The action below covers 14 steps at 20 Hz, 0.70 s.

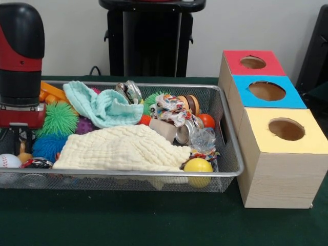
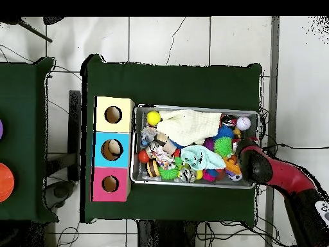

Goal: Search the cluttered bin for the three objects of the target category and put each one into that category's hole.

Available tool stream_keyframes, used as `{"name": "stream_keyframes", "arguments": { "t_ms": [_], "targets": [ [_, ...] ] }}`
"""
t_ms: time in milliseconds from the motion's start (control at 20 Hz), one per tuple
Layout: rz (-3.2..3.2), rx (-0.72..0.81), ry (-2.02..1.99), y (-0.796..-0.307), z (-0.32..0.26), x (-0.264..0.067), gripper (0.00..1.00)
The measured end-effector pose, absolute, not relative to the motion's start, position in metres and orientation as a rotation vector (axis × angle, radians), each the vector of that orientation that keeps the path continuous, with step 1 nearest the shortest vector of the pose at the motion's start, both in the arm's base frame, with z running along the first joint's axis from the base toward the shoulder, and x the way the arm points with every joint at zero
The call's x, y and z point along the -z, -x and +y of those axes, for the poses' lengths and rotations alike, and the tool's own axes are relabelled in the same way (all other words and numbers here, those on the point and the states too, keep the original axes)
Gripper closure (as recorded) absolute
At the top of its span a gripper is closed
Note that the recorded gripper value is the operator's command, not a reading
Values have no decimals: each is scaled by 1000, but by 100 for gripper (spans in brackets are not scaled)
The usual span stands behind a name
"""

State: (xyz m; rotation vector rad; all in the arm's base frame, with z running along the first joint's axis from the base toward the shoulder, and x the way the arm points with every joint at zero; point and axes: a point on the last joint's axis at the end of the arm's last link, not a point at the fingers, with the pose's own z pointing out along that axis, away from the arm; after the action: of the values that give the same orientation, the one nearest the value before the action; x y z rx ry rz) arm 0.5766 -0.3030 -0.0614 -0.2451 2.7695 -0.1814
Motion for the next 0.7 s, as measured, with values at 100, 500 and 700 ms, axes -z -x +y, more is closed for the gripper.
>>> {"name": "stream_keyframes", "arguments": {
  "t_ms": [100, 500, 700],
  "targets": [
    [2767, 188, 262, -577, -302, 60, 100],
    [2781, 185, 303, -577, -290, 46, 100],
    [2825, 178, 343, -581, -276, 16, 100]
  ]
}}
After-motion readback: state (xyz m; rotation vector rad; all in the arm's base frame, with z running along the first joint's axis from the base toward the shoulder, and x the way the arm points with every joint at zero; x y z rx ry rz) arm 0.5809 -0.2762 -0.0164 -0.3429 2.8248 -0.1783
